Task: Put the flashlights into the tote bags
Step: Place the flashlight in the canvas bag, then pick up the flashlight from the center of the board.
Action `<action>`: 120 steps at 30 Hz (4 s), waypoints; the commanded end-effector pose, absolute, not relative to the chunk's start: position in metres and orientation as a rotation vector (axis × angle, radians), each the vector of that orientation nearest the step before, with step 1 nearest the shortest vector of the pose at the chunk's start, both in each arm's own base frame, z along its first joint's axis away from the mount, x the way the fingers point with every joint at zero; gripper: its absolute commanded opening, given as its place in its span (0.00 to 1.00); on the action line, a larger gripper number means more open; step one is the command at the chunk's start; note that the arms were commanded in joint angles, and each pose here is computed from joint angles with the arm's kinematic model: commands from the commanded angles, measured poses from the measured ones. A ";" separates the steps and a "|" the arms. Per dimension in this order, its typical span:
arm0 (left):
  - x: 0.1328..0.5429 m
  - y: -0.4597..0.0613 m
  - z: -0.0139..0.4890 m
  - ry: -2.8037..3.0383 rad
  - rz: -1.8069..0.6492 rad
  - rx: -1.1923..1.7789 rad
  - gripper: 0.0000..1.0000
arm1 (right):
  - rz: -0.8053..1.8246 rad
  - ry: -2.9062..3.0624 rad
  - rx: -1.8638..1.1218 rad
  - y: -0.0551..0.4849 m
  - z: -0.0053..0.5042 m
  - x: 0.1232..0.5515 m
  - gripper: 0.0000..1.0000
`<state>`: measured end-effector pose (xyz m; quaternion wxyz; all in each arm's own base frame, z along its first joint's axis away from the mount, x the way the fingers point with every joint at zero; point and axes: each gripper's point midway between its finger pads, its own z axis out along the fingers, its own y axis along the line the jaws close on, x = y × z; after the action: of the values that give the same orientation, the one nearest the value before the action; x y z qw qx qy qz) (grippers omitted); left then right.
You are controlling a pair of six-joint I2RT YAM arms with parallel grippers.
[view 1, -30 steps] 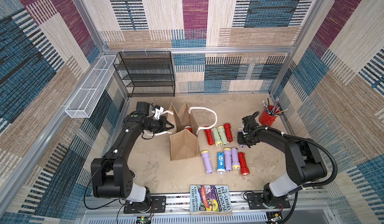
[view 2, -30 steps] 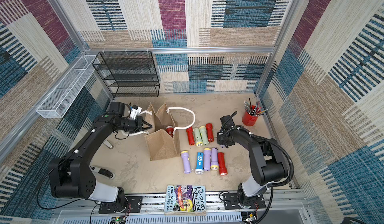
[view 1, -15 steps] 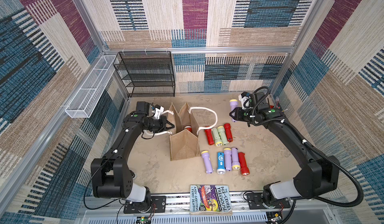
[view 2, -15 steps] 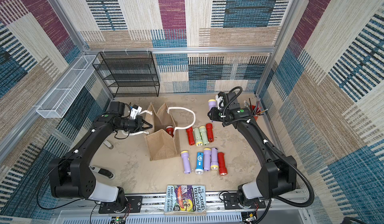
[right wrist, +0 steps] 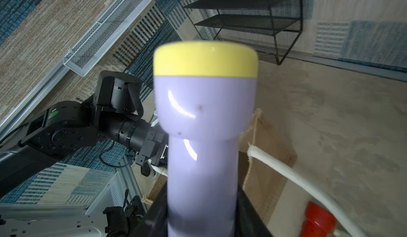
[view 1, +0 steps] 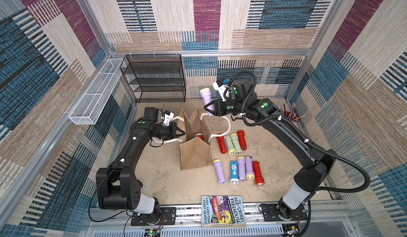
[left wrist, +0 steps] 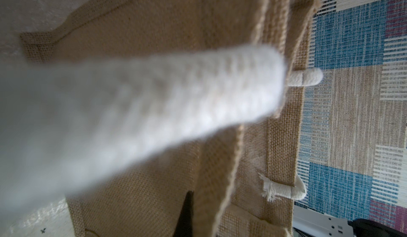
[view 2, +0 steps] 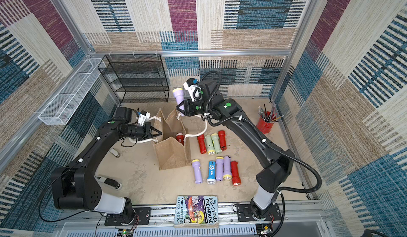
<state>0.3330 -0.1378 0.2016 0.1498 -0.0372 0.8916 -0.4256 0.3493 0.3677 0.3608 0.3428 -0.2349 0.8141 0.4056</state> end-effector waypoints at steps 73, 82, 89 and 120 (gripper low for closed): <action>0.334 -0.132 0.181 2.616 -1.263 -0.209 0.02 | 0.775 2.506 -0.991 0.408 0.209 0.324 0.76; 0.336 -0.120 0.179 2.634 -1.157 -0.218 0.02 | 0.788 2.389 -0.908 0.401 0.255 0.326 0.79; 0.336 -0.119 0.180 2.632 -1.144 -0.205 0.02 | 0.834 2.188 -0.773 0.391 0.308 0.332 0.78; 0.336 -0.123 0.185 2.618 -1.182 -0.179 0.02 | 0.442 2.559 0.151 0.109 0.137 0.328 0.77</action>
<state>0.3372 -0.1225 0.1840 0.1300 -0.0726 0.9019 -0.4054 0.3142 0.1047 0.1415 0.2525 0.0658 0.9526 0.1564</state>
